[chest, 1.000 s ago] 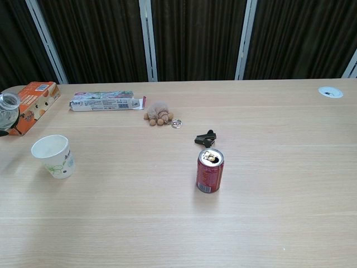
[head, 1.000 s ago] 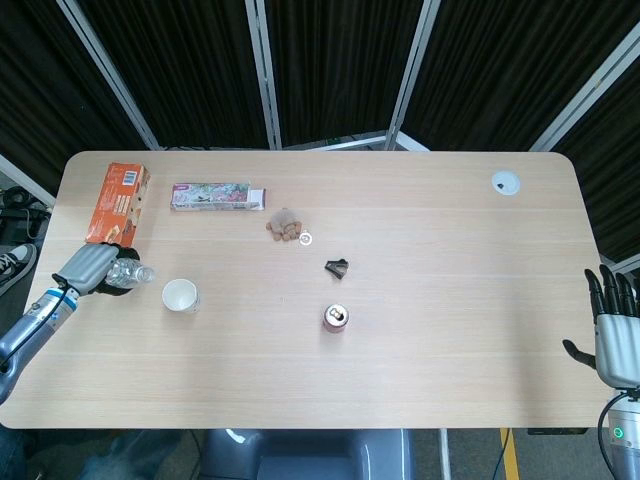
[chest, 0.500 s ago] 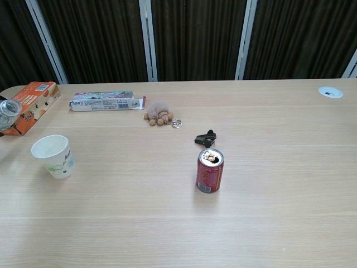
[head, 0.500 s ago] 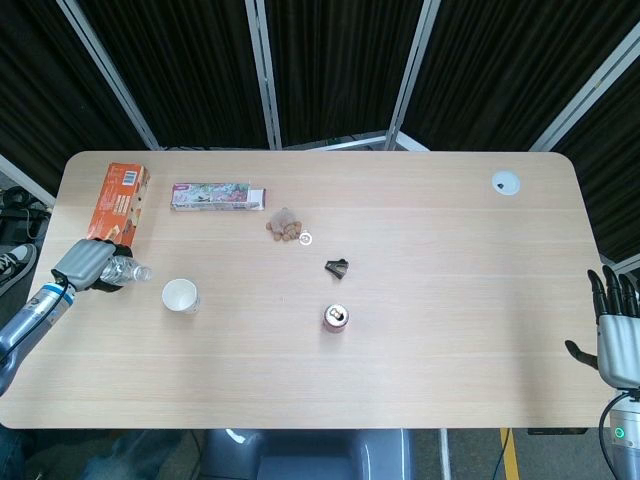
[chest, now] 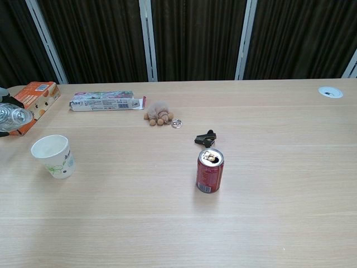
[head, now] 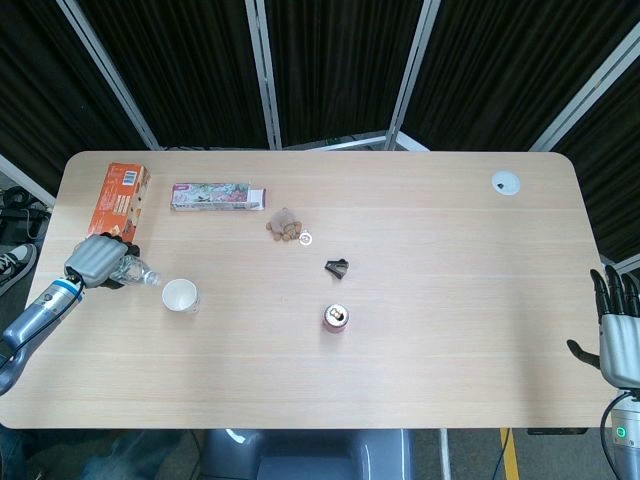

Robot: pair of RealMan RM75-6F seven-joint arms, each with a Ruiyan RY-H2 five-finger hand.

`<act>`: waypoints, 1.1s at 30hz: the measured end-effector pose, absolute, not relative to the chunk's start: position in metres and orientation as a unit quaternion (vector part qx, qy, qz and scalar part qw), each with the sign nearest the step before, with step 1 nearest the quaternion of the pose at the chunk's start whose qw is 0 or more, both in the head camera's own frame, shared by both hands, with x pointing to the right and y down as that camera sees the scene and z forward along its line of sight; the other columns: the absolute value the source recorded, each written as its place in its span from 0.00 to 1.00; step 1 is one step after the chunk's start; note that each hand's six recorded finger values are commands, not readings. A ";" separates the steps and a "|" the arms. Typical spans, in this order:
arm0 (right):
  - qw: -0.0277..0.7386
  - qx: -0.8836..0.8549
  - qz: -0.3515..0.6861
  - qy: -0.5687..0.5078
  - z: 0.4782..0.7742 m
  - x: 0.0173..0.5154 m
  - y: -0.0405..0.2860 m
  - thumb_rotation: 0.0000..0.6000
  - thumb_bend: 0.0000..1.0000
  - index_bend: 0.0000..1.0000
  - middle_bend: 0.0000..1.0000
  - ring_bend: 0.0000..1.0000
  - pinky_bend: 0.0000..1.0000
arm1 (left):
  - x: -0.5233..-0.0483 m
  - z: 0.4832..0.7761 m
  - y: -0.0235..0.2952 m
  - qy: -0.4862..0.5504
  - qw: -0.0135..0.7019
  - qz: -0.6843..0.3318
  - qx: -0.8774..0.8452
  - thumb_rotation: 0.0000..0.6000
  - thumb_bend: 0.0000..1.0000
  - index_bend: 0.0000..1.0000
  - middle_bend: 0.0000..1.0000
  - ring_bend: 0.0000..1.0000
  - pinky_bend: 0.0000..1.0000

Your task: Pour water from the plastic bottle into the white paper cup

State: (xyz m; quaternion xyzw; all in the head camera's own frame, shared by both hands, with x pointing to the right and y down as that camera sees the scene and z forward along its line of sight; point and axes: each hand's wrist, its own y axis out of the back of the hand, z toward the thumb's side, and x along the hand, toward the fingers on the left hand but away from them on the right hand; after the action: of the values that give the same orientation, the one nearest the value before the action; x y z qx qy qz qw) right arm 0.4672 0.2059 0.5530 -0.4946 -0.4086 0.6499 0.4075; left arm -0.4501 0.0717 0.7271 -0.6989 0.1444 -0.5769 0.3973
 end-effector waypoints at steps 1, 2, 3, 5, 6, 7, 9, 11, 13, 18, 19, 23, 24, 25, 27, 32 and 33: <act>0.408 -0.494 0.650 -0.409 0.553 0.467 0.206 1.00 0.00 0.00 0.00 0.00 0.00 | -0.449 0.727 0.071 0.141 0.402 -0.577 -0.697 1.00 0.40 0.56 0.46 0.37 0.37; 0.408 -0.494 0.650 -0.408 0.553 0.467 0.206 1.00 0.00 0.00 0.00 0.00 0.00 | -0.448 0.727 0.071 0.138 0.406 -0.576 -0.696 1.00 0.41 0.56 0.46 0.37 0.37; 0.408 -0.494 0.650 -0.408 0.553 0.467 0.206 1.00 0.00 0.00 0.00 0.00 0.00 | -0.447 0.728 0.071 0.135 0.409 -0.576 -0.695 1.00 0.41 0.56 0.46 0.37 0.37; 0.407 -0.494 0.651 -0.408 0.554 0.467 0.206 1.00 0.00 0.00 0.00 0.00 0.00 | -0.445 0.728 0.071 0.128 0.417 -0.576 -0.692 1.00 0.40 0.56 0.46 0.37 0.37; 0.407 -0.494 0.651 -0.407 0.554 0.468 0.206 1.00 0.00 0.00 0.00 0.00 0.00 | -0.444 0.728 0.071 0.126 0.419 -0.575 -0.691 1.00 0.40 0.56 0.46 0.37 0.37; 0.407 -0.494 0.651 -0.407 0.554 0.468 0.206 1.00 0.00 0.00 0.00 0.00 0.00 | -0.443 0.728 0.071 0.124 0.421 -0.575 -0.690 1.00 0.40 0.56 0.46 0.37 0.37; 0.407 -0.494 0.652 -0.407 0.554 0.468 0.206 1.00 0.00 0.00 0.00 0.00 0.00 | -0.442 0.728 0.070 0.121 0.425 -0.575 -0.689 1.00 0.40 0.56 0.46 0.37 0.37; 0.407 -0.494 0.652 -0.407 0.554 0.468 0.206 1.00 0.00 0.00 0.00 0.00 0.00 | -0.441 0.729 0.070 0.118 0.430 -0.574 -0.687 1.00 0.40 0.56 0.46 0.37 0.37; 0.407 -0.493 0.652 -0.407 0.554 0.468 0.206 1.00 0.00 0.00 0.00 0.00 0.00 | -0.440 0.728 0.070 0.116 0.434 -0.573 -0.686 1.00 0.40 0.56 0.46 0.37 0.37; 0.406 -0.493 0.653 -0.407 0.554 0.469 0.206 1.00 0.00 0.00 0.00 0.00 0.00 | -0.440 0.727 0.069 0.111 0.442 -0.573 -0.681 1.00 0.40 0.56 0.46 0.37 0.37; 0.406 -0.493 0.653 -0.408 0.554 0.469 0.206 1.00 0.00 0.00 0.00 0.00 0.00 | -0.441 0.727 0.068 0.110 0.444 -0.574 -0.679 1.00 0.40 0.56 0.46 0.37 0.37; 0.406 -0.493 0.653 -0.407 0.554 0.468 0.206 1.00 0.00 0.00 0.00 0.00 0.00 | -0.442 0.726 0.067 0.109 0.447 -0.576 -0.676 1.00 0.40 0.56 0.46 0.37 0.37; 0.406 -0.493 0.653 -0.407 0.554 0.468 0.206 1.00 0.00 0.00 0.00 0.00 0.00 | -0.442 0.726 0.066 0.109 0.448 -0.576 -0.676 1.00 0.40 0.56 0.46 0.37 0.37; 0.407 -0.493 0.653 -0.406 0.554 0.468 0.206 1.00 0.00 0.00 0.00 0.00 0.00 | -0.441 0.726 0.066 0.108 0.449 -0.576 -0.675 1.00 0.40 0.56 0.46 0.37 0.37; 0.407 -0.493 0.653 -0.406 0.554 0.468 0.206 1.00 0.00 0.00 0.00 0.00 0.00 | -0.441 0.725 0.065 0.107 0.451 -0.576 -0.674 1.00 0.40 0.56 0.46 0.37 0.37; 0.408 -0.492 0.653 -0.407 0.553 0.468 0.206 1.00 0.00 0.00 0.00 0.00 0.00 | -0.440 0.725 0.064 0.102 0.460 -0.576 -0.668 1.00 0.40 0.56 0.46 0.37 0.37; 0.407 -0.491 0.654 -0.407 0.553 0.468 0.206 1.00 0.00 0.00 0.00 0.00 0.00 | -0.440 0.724 0.064 0.101 0.462 -0.576 -0.667 1.00 0.40 0.56 0.46 0.37 0.37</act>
State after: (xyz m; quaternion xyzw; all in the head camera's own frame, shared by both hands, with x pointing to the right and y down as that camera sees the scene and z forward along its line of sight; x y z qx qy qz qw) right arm 0.4683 0.2060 0.5535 -0.4914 -0.4067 0.6535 0.4074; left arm -0.4399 0.0638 0.7245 -0.6668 0.1006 -0.5758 0.4624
